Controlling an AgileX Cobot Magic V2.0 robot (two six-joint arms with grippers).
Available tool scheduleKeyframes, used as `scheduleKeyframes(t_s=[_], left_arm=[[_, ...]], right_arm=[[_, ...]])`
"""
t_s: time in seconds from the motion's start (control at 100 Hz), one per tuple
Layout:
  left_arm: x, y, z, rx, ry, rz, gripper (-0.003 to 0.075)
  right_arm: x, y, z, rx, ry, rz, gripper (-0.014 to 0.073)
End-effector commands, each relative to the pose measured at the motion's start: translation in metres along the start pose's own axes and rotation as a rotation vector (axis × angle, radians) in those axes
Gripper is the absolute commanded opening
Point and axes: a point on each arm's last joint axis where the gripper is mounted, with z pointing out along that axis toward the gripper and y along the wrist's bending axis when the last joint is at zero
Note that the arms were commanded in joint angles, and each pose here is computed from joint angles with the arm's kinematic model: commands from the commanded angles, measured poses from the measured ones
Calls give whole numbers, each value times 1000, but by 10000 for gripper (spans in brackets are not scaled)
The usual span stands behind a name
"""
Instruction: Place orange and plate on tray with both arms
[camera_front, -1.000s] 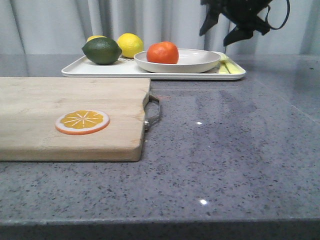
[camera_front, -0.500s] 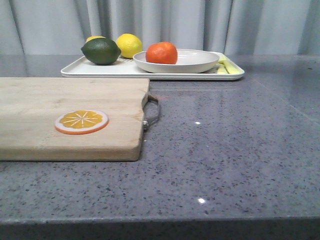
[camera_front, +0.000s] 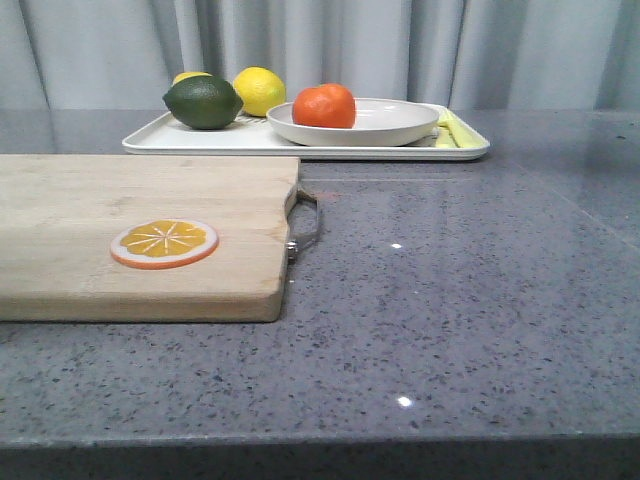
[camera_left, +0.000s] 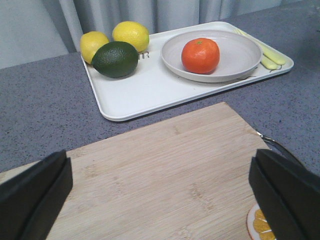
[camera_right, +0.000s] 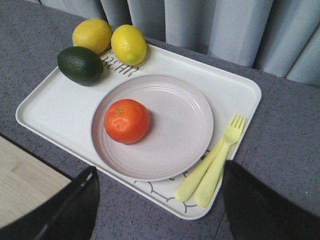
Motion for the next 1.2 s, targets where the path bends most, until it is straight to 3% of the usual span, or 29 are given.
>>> scheduleKeyframes(t_s=[0.0, 0.44, 0.74, 0.93, 1.19], left_arm=[[-16, 2, -8, -24, -105, -8, 691], [-16, 17, -40, -147, -169, -42, 691], [12, 12, -69, -171, -235, -60, 691], [33, 6, -83, -161, -263, -51, 691], [47, 4, -87, -162, -271, -40, 691]], right_arm=[[-4, 14, -47, 59, -172, -49, 524], [136, 41, -115, 258, -321, -86, 524], [226, 50, -138, 369, -449, -87, 524], [255, 57, -147, 372, -489, -95, 524], [258, 62, -157, 374, -539, -108, 523]])
